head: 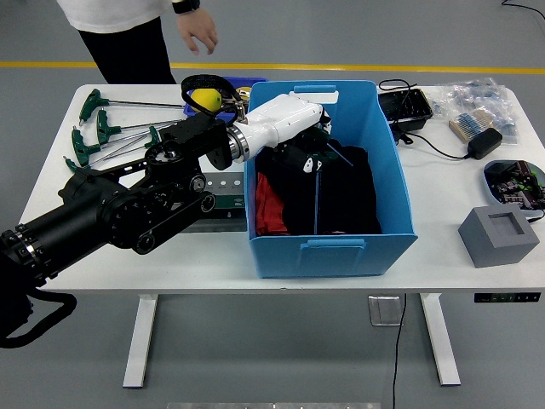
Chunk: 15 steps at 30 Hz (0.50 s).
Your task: Lift tool from toolbox,place it in box,lift tool from toolbox,place it in box
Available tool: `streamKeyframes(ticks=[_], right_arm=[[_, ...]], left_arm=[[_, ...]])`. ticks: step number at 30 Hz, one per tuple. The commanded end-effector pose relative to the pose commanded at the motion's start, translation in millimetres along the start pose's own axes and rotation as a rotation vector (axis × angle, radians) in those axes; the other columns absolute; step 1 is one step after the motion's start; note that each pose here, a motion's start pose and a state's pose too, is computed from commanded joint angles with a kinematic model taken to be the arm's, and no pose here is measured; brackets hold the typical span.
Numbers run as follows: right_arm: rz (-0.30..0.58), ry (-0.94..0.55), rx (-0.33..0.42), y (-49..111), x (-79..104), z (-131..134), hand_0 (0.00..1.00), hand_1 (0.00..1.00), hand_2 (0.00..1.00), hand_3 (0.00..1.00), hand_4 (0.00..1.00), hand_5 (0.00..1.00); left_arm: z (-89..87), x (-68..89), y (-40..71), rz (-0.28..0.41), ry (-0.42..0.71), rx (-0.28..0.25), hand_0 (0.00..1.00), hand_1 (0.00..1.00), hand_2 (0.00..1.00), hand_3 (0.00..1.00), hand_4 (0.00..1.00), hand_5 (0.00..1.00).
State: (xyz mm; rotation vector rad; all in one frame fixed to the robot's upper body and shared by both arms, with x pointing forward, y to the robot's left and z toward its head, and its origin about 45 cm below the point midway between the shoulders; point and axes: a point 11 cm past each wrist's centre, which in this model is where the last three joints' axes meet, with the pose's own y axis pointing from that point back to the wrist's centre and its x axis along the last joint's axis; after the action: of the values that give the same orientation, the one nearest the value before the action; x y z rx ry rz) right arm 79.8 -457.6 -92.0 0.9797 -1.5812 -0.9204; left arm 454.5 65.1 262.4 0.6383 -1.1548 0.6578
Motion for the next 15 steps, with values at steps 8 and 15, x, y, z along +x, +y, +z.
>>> streamKeyframes(ticks=[8, 15], right_arm=[[0.002, 0.003, -0.002, 0.0, 0.6, 1.3, 0.727, 0.706, 0.762, 0.601, 0.812, 0.732], [0.003, 0.001, -0.002, -0.1, 0.9, 2.2, 0.726, 0.706, 0.762, 0.6, 0.813, 0.733]], left_arm=[[-16.1, -13.7, 1.3, -0.004, -0.017, 0.067, 0.749, 0.746, 0.855, 0.832, 0.857, 0.401], [-27.0, -11.8, 10.2, 0.023, -0.008, 0.089, 0.809, 0.836, 0.959, 0.916, 0.868, 0.432]])
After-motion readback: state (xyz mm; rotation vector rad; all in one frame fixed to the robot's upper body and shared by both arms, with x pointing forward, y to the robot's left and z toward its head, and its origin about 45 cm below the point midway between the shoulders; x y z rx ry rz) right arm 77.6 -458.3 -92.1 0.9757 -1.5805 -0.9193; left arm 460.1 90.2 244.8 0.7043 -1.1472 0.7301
